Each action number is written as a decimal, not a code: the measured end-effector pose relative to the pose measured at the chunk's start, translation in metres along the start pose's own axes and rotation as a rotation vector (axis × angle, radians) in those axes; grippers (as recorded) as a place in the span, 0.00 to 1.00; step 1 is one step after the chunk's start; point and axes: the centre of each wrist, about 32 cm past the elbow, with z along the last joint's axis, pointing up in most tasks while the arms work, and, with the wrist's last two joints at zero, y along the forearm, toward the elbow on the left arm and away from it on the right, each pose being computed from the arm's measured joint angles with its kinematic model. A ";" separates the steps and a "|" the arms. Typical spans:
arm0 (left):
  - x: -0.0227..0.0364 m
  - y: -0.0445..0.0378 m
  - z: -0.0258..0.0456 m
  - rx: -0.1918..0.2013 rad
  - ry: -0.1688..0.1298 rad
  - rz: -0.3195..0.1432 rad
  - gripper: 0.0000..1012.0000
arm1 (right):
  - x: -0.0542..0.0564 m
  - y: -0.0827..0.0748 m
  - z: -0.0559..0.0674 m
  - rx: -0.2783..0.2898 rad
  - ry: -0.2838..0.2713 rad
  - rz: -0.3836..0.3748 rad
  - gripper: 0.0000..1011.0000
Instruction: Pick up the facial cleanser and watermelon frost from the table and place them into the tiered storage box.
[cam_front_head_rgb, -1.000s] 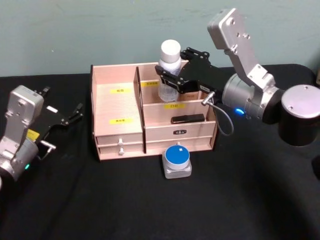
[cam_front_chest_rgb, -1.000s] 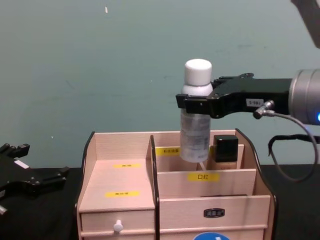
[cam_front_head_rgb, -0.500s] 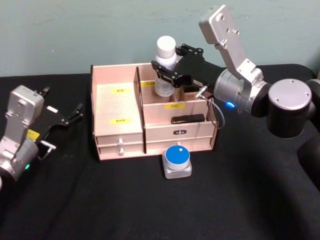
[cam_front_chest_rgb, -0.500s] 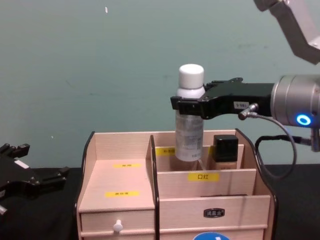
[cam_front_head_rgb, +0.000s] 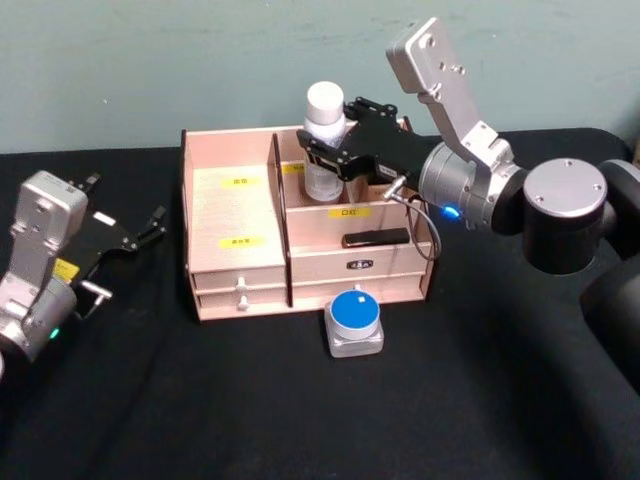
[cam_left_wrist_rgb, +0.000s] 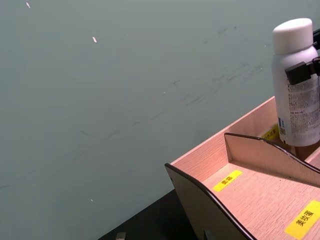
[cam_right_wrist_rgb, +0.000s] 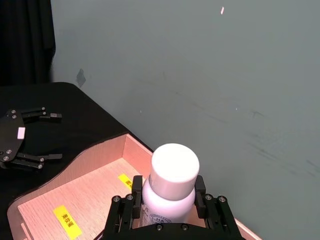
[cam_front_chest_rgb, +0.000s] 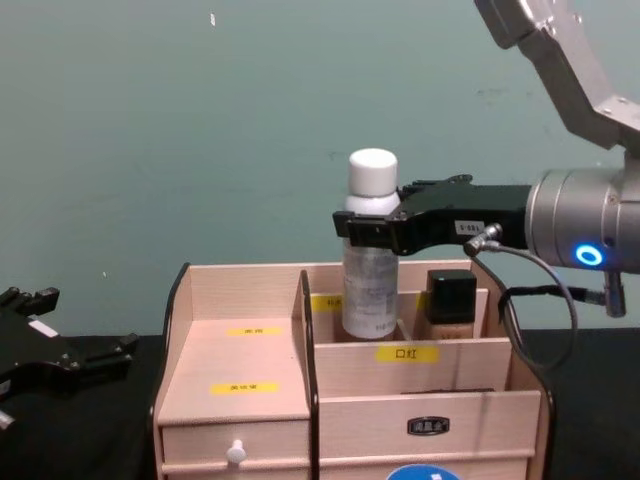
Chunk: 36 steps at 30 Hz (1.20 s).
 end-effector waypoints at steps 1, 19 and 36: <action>0.0000 0.0000 0.0000 0.000 0.000 0.000 1.00 | 0.000 0.001 -0.001 -0.002 0.002 0.001 0.61; 0.0000 0.0000 0.0000 0.000 0.000 0.000 1.00 | -0.001 0.006 -0.016 -0.047 0.026 0.013 0.61; 0.0000 0.0000 0.0000 0.000 0.000 0.000 1.00 | -0.004 0.009 -0.026 -0.088 0.035 0.017 0.61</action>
